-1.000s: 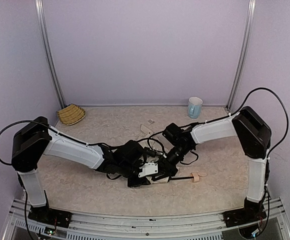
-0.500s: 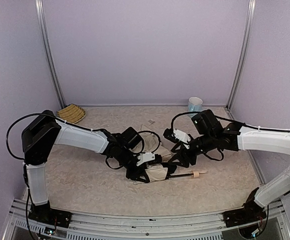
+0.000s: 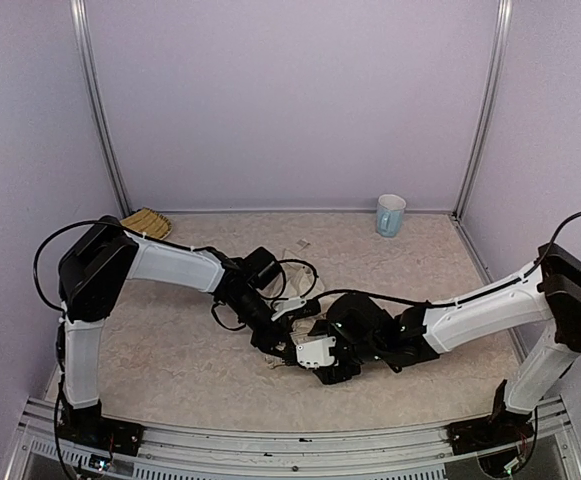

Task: Put away the umbrella

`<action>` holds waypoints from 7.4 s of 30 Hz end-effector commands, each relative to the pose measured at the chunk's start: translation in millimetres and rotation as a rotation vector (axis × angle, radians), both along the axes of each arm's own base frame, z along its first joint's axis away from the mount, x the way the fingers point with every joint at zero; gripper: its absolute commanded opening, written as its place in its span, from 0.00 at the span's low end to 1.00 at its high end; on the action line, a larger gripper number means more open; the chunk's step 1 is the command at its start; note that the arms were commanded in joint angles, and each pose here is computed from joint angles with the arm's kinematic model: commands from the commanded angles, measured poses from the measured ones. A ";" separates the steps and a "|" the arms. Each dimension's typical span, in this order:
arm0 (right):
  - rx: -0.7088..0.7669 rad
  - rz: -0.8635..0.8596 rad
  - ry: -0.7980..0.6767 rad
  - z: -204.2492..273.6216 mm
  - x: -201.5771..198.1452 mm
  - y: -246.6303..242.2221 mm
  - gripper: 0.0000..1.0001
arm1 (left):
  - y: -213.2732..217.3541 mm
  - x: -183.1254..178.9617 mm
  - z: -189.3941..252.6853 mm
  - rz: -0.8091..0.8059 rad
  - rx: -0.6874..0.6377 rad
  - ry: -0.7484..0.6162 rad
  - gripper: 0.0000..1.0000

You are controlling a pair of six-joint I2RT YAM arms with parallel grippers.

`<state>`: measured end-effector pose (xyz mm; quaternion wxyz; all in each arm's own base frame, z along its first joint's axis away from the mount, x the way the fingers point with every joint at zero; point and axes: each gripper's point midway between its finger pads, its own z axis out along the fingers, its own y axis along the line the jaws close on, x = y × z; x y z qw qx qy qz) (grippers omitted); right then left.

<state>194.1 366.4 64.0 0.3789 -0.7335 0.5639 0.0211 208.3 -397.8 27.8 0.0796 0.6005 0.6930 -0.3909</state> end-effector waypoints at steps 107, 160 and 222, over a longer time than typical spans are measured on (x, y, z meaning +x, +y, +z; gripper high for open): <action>0.303 -0.277 1.322 -9.8 20.9 -4.6 0.06 | 45.5 -23.7 -46.2 0.035 0.290 -0.569 0.34; 0.509 -0.329 1.136 31.0 75.9 -11.6 0.28 | 39.5 -73.7 -55.1 -0.048 0.296 -0.213 0.06; -0.230 -0.125 0.091 -61.7 -3.6 -32.4 0.19 | 41.3 61.1 44.3 0.349 0.037 -0.377 0.99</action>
